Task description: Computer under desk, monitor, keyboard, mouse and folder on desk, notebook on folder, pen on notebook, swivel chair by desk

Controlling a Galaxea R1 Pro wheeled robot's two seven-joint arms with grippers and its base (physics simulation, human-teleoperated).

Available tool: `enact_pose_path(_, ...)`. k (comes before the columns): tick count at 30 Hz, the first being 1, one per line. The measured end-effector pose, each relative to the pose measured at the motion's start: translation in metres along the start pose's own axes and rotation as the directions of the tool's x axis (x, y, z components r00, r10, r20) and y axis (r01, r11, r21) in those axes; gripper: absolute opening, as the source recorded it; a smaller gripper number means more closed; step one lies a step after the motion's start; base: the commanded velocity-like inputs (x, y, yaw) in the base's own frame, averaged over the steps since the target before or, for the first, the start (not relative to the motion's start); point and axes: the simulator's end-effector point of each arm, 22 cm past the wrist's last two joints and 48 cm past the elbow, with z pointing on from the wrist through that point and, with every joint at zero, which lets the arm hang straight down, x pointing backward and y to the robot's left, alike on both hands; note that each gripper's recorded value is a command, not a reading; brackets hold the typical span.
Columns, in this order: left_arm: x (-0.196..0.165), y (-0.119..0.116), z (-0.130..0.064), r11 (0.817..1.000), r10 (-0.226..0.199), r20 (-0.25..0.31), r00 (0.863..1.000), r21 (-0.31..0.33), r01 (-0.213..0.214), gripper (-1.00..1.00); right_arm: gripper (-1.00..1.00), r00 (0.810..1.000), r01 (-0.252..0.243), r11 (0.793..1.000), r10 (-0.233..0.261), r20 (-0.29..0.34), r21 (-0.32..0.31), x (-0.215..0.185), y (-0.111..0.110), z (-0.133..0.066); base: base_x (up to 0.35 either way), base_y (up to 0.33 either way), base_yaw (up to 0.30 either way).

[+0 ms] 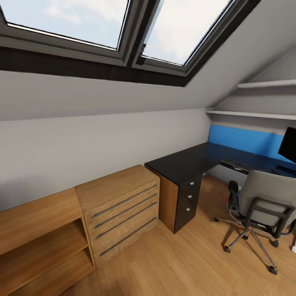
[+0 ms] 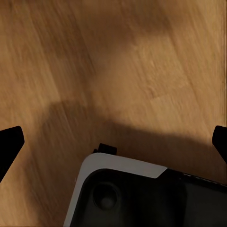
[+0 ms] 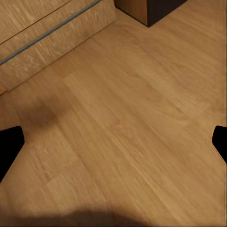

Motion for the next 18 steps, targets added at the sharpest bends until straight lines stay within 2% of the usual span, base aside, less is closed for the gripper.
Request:
enact_pose_path(8, -0.002, -0.0018, 0.0001, 1.0, 0.0, 0.006, 1.0, 0.004, 0.0, 1.0, 1.0, 1.0, 0.001, 1.0, -0.001, 0.006, -0.001, -0.0021, 0.0003, 0.0005, 0.02, -0.019, -0.277)
enact_pose_path(18, -0.0041, -0.0014, 0.0003, 1.0, -0.001, 0.011, 1.0, 0.004, 0.001, 1.0, 1.0, 1.0, 0.002, 1.0, -0.002, 0.014, -0.003, -0.0046, 0.0009, 0.0009, 0.28, -0.033, -0.277)
